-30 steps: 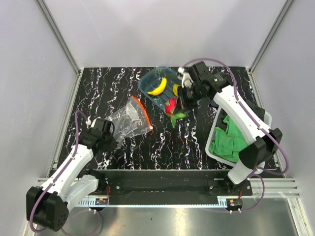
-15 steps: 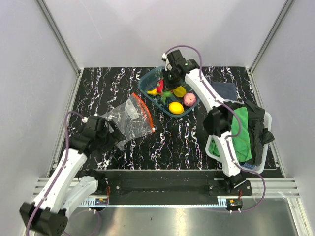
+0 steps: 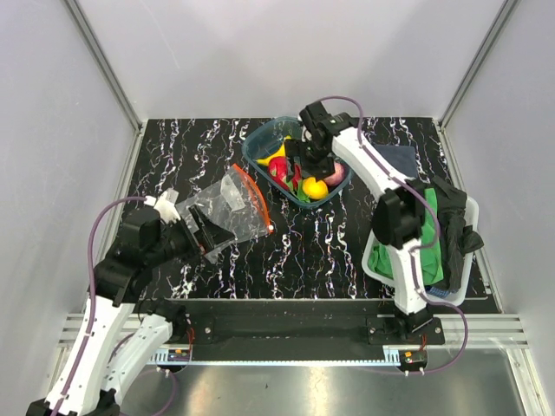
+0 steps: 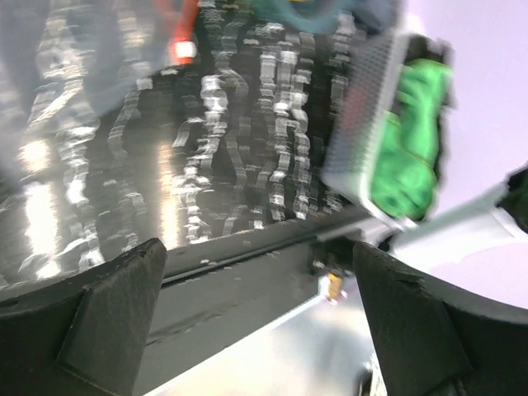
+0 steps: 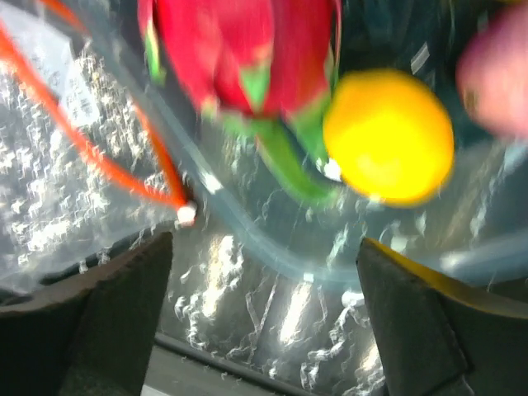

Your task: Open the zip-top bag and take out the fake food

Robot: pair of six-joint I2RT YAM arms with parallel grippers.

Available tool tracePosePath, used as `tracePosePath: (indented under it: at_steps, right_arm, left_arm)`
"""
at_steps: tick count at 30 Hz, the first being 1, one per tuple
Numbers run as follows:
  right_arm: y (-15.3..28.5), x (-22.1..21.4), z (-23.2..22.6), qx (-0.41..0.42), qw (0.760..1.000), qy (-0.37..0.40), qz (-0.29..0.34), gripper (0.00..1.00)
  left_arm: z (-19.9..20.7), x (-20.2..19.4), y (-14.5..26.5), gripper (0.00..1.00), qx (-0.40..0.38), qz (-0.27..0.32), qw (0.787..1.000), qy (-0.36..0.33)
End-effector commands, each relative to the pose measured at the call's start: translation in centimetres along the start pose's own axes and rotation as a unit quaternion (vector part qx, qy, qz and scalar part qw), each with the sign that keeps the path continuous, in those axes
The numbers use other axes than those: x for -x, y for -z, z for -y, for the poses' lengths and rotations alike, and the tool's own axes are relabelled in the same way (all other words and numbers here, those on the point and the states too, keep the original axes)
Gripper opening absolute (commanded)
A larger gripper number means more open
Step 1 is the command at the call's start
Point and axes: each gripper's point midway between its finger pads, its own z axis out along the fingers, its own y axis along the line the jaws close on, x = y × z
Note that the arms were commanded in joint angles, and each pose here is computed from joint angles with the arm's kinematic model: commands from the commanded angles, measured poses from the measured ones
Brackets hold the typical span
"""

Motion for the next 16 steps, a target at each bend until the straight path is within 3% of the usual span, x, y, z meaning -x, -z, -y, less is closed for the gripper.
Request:
tracePosePath:
  at_steps: [1,4,5,6,12,16]
  right_arm:
    - [10.1,-1.2,-2.7,0.039,0.996,-0.018,0.081,1.0]
    - [13.0,-4.4,-3.1,0.07,0.991,-0.041,0.103,1.0]
    - [12.2,-6.7,-2.5,0.07,0.992,-0.062,0.083,1.0]
    - [14.8,-7.4,-2.9,0.091,0.987,-0.068,0.112,0.99]
    - [19.2,-13.5,-2.1,0.155,0.967,-0.12,0.165,1.0]
    - [24.1,-15.6,-3.9,0.271,0.924,-0.126,0.238,1.0]
  left_arm:
    - [3.9,-0.5,0.6,0.99,-0.117,-0.017,0.992,-0.043]
    - [4.6,-0.6,0.9,0.99,-0.144,-0.012,0.988,-0.058]
    - [5.0,-0.4,1.0,0.99,-0.155,-0.006,0.986,-0.064]
    - [5.1,-0.7,1.0,0.99,-0.164,-0.009,0.984,-0.065]
    - [7.2,-0.8,1.6,0.99,-0.243,0.001,0.967,-0.083]
    - [10.0,-0.8,4.5,0.99,-0.335,0.035,0.937,-0.089]
